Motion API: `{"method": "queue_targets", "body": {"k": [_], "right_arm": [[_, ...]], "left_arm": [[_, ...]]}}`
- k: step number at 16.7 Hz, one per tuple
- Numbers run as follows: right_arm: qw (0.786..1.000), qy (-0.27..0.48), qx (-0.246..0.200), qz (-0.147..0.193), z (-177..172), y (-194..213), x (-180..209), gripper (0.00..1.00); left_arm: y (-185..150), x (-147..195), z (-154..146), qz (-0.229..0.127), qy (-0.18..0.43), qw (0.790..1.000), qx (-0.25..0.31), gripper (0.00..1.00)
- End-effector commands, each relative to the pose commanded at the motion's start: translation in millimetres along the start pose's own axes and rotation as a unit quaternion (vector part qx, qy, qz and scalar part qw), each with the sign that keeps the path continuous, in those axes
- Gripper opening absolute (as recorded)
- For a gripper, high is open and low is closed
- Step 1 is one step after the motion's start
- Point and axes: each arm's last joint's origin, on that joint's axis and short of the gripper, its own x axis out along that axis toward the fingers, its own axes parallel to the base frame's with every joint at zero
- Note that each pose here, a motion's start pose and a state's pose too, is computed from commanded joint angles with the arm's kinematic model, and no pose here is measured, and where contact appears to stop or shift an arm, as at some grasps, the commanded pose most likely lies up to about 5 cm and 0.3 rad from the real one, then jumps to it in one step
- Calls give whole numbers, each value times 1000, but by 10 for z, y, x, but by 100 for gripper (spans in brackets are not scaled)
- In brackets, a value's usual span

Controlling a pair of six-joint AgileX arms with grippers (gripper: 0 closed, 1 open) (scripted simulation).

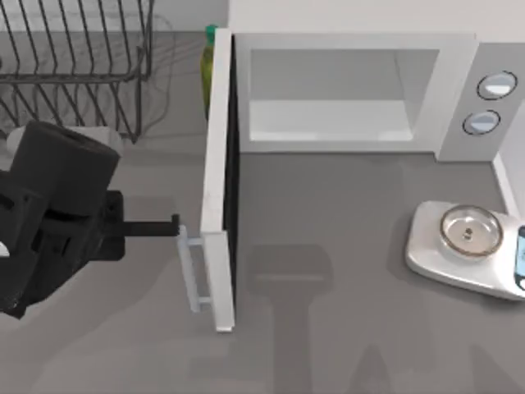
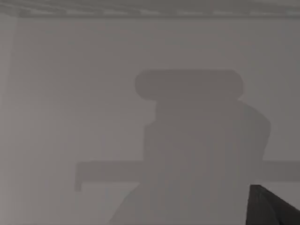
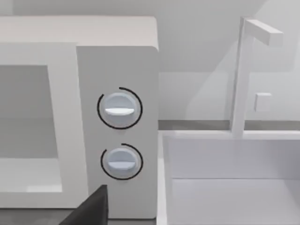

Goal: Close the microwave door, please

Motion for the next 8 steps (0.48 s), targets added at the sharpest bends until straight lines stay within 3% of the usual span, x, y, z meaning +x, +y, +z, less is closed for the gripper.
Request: {"method": "queue_targets", "body": {"k": [8], "right_arm": [[1000,0,0,0,0,0,0,100]], "left_arm": [[31,405,-475,-1,-3,1000,-1,0]]}}
